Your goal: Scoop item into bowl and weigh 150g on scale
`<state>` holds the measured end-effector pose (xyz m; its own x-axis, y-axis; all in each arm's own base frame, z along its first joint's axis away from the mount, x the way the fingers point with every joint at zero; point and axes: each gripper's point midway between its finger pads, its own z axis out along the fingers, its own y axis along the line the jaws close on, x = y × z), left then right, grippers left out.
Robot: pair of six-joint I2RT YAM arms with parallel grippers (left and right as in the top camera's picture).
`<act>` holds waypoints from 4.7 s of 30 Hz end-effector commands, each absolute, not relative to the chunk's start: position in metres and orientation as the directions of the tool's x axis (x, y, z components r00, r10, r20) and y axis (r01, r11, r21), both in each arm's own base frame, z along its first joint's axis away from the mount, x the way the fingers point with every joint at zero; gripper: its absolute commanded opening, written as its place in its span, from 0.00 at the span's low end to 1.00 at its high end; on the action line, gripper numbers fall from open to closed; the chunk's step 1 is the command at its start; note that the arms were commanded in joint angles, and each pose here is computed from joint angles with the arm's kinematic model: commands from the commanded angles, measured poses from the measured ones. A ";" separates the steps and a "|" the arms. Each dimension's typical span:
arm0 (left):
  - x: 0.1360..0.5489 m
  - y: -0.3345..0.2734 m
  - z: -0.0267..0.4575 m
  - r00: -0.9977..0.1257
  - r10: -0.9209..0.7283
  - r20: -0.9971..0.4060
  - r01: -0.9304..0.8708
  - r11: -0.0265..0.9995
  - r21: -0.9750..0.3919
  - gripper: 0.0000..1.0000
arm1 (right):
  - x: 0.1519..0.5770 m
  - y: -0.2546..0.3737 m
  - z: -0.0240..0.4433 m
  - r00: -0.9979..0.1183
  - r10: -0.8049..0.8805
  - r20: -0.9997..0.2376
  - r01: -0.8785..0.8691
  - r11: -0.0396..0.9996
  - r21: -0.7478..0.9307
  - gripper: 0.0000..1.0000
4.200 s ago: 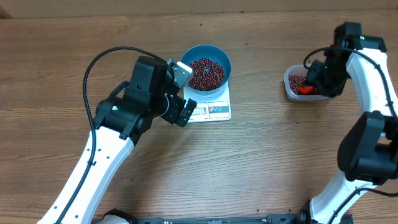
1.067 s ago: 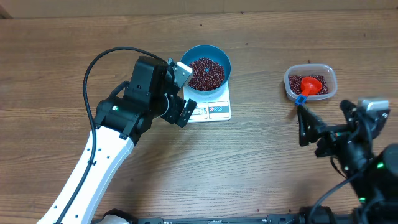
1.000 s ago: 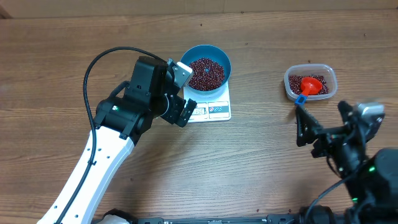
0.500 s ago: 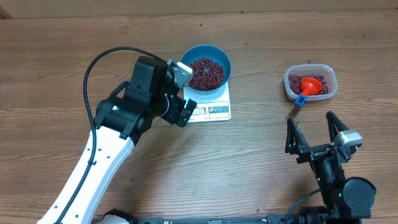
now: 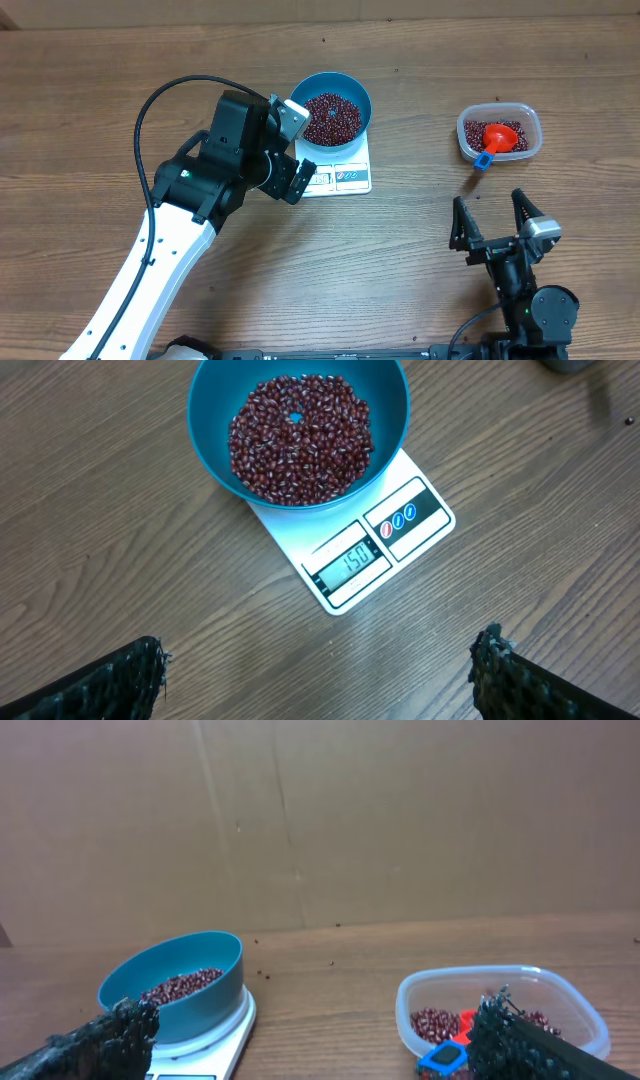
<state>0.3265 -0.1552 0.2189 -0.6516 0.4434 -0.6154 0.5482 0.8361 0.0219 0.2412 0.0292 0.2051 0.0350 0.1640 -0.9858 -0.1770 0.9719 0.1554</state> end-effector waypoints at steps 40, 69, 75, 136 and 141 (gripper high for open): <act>0.327 -0.157 0.216 -0.661 0.436 -0.610 0.545 0.838 0.008 1.00 | 0.245 0.026 0.172 -0.038 0.168 -0.985 -0.143 0.975 0.172 1.00; 0.320 -0.141 0.251 -0.581 0.448 -0.679 0.527 0.843 0.106 0.99 | 0.245 0.026 0.172 -0.038 0.168 -0.985 -0.143 0.975 0.172 1.00; 0.313 -0.119 0.283 -0.533 0.413 -0.738 0.465 0.872 0.152 1.00 | 0.245 0.026 0.172 -0.038 0.168 -0.985 -0.143 0.975 0.172 1.00; 0.241 -0.051 0.157 -0.002 0.281 -0.960 0.248 0.930 0.272 1.00 | 0.245 0.026 0.172 -0.038 0.168 -0.985 -0.143 0.975 0.172 1.00; 0.241 -0.049 0.158 -0.008 0.257 -0.966 0.238 0.939 0.248 1.00 | 0.245 0.026 0.172 -0.038 0.168 -0.985 -0.143 0.975 0.172 1.00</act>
<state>0.2403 -0.0535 0.1580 -0.0058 0.2637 -0.9646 0.2605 0.9317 0.2531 0.2448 0.0255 0.1739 -0.0423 0.1645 -0.9855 -0.1426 0.9753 0.1689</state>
